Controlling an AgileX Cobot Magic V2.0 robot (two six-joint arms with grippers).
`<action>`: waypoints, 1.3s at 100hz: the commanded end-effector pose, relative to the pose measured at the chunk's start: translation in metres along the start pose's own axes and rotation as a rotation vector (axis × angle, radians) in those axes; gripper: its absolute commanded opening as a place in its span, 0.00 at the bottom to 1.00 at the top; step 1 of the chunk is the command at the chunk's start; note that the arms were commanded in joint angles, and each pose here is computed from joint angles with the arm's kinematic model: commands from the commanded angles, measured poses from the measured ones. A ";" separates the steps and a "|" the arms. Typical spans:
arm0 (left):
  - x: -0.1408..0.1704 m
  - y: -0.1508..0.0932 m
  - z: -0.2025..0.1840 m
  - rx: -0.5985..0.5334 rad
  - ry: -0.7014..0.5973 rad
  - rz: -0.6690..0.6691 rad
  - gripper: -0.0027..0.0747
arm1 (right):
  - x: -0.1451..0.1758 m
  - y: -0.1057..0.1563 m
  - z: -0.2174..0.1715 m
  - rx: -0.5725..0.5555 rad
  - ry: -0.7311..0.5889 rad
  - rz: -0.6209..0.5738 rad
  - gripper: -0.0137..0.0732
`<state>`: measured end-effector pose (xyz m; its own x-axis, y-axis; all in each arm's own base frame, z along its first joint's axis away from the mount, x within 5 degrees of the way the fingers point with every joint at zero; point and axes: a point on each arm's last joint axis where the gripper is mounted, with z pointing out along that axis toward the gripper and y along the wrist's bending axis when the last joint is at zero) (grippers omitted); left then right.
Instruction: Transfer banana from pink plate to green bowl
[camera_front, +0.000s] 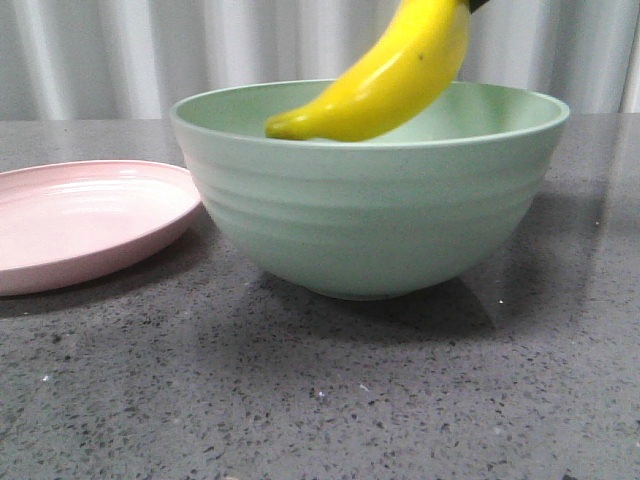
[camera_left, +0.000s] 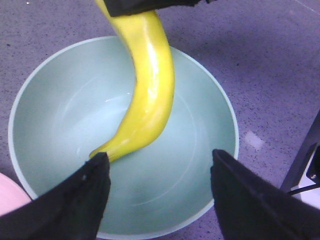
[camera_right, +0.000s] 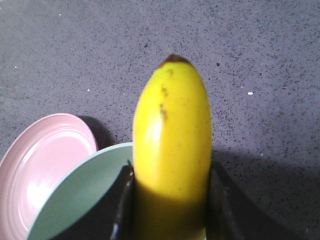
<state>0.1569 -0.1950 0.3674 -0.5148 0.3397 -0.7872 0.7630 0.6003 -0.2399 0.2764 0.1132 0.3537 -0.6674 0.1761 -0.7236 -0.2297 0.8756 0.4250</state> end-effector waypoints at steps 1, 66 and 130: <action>-0.016 -0.007 -0.015 0.019 -0.122 0.000 0.56 | -0.016 0.008 -0.015 -0.026 -0.116 -0.031 0.35; -0.021 -0.007 -0.021 0.008 -0.187 0.011 0.37 | -0.014 0.009 -0.043 0.028 -0.118 -0.177 0.36; 0.020 -0.010 -0.104 -0.036 -0.494 0.103 0.01 | 0.053 -0.007 -0.138 0.030 -0.455 -0.343 0.08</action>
<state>0.1071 -0.1315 0.4020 -0.2781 0.1282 -0.9520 0.7820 0.6057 -0.1469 0.1601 0.0624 0.3805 -0.3323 0.0202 -0.9429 -0.3557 0.9232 0.1452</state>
